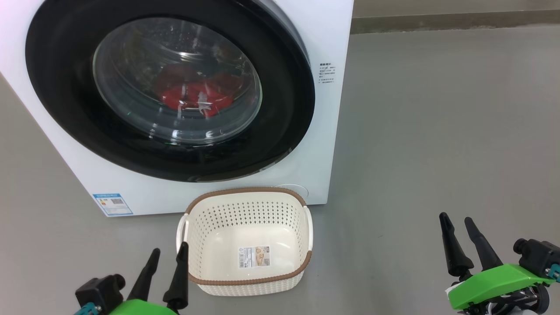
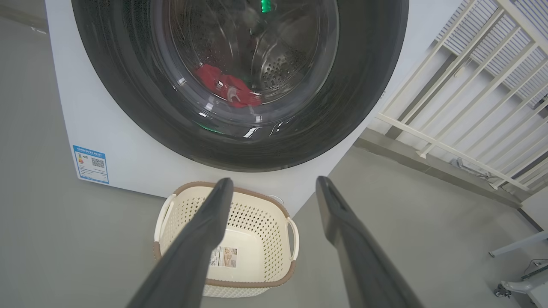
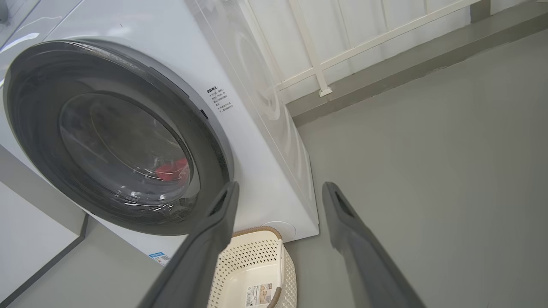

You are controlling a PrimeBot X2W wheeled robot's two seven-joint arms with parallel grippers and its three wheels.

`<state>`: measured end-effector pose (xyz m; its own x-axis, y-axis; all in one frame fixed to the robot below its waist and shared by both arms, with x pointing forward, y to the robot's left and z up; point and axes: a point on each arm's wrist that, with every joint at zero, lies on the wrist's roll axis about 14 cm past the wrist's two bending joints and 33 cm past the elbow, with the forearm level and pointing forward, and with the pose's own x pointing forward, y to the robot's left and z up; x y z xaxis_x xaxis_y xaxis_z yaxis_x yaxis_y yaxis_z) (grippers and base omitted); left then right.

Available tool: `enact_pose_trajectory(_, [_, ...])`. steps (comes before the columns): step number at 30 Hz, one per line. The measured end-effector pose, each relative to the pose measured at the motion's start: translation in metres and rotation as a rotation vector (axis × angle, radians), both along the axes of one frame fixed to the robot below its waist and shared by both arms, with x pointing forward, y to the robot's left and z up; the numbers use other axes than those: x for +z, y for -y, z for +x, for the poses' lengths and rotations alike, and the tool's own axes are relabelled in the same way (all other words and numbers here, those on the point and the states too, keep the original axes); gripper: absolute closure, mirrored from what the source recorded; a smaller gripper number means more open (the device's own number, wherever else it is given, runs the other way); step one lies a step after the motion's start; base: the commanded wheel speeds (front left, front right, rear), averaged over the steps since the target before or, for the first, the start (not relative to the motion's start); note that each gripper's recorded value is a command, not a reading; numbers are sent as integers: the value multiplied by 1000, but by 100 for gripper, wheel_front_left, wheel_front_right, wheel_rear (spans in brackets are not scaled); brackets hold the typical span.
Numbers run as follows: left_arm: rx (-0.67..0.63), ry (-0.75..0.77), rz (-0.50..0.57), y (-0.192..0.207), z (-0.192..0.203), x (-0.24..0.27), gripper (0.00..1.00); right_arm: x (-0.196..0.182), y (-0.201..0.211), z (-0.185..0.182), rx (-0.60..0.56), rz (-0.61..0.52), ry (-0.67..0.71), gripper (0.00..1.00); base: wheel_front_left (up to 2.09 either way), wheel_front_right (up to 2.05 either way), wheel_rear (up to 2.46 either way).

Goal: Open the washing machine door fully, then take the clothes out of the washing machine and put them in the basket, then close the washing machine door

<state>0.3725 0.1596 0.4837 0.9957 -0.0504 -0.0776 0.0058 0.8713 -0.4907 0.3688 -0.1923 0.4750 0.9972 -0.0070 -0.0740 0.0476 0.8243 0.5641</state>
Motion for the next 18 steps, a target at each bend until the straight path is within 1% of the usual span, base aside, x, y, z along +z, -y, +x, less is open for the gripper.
enact_pose_trajectory(18, [-12,53,196,4,0,7,0,2,-5,-1,34,-203,26,0,0,0,0])
